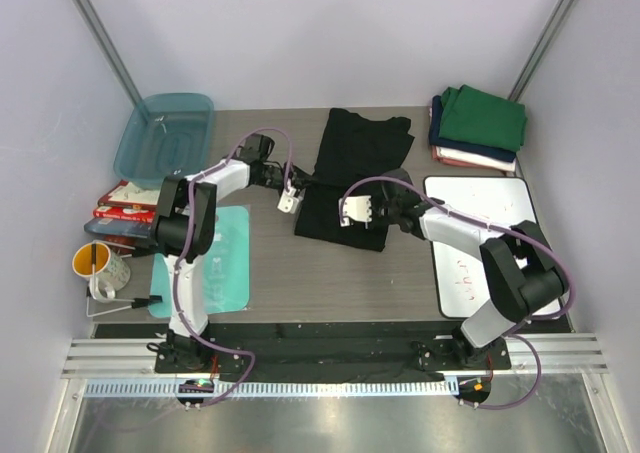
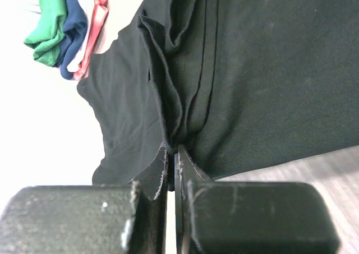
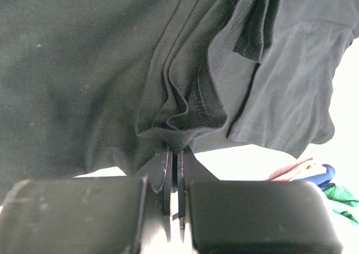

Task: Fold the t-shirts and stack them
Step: Fold the folded rectangular tshirt in 1/3 of the way

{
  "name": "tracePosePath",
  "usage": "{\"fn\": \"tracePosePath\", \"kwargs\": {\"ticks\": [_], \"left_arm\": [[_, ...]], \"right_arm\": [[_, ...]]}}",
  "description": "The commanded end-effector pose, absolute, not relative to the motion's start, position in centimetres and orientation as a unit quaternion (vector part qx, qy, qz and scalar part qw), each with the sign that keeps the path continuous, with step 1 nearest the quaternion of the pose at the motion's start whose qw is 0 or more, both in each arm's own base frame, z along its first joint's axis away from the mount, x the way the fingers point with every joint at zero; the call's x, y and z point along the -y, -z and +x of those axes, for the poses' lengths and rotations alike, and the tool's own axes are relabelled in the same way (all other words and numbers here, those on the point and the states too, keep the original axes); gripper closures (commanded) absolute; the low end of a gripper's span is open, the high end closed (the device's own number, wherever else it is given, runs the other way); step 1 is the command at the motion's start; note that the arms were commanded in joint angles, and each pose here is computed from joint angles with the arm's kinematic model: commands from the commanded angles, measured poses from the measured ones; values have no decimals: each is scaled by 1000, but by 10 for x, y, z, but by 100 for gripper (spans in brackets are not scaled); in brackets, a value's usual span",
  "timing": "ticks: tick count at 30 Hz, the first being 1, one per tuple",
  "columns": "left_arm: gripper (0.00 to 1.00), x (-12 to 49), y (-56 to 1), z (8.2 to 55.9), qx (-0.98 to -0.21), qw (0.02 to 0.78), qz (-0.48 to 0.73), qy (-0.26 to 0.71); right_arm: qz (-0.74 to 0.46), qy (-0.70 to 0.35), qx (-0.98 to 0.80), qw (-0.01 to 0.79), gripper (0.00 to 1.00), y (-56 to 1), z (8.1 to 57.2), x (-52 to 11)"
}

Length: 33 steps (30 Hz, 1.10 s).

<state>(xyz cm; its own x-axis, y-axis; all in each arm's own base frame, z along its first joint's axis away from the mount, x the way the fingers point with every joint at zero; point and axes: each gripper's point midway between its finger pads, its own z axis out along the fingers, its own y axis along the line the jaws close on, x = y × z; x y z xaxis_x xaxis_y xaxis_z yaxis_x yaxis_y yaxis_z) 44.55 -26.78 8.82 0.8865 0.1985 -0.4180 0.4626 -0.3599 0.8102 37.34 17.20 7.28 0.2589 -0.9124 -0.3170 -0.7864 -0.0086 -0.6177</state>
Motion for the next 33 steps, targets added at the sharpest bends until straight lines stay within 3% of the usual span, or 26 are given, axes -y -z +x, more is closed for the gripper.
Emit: {"fn": "tracePosePath", "kwargs": {"ticks": [1,6,7,8,9,10,11,12,13,14,19,27,29,30,33], "left_arm": [[99,274,-108,470,-149,561,810,81],[94,277,-102,482,-150,562,809,78],[82,277,-99,484,-151,562,809,78],[71,278,-102,489,-143,569,807,67],[62,279,-102,492,-151,571,804,67],[46,278,-99,493,-157,573,802,66],[36,279,-108,505,-166,591,788,49],[21,278,-114,515,-172,601,780,27],[16,277,-113,518,-189,616,764,23],[14,278,-142,531,-186,659,729,-6],[15,261,-183,531,-200,695,688,-48],[21,243,-171,439,-193,645,739,15],[23,240,-173,415,-189,633,750,33],[28,238,-167,405,-193,624,756,42],[32,232,-148,362,-192,573,791,96]], "right_arm": [[-686,106,-593,407,99,-94,403,-178],[-665,135,-604,418,99,-92,425,-169],[-653,158,-606,425,98,-95,433,-164],[-647,167,-609,427,76,-91,437,-163],[-630,190,-620,427,64,-87,440,-154],[-600,231,-620,450,51,-102,453,-146],[-588,243,-625,452,24,-98,458,-142],[-564,256,-629,470,18,-107,464,-140],[-546,268,-639,471,14,-110,466,-134],[-530,270,-642,483,13,-122,470,-134],[-508,230,-664,499,13,-145,459,-139],[-471,304,-644,520,15,-176,447,-117],[-484,233,-657,529,17,-179,441,-139],[-530,178,-684,469,21,-150,419,-144],[-612,30,-680,404,26,-124,357,-176]]}}
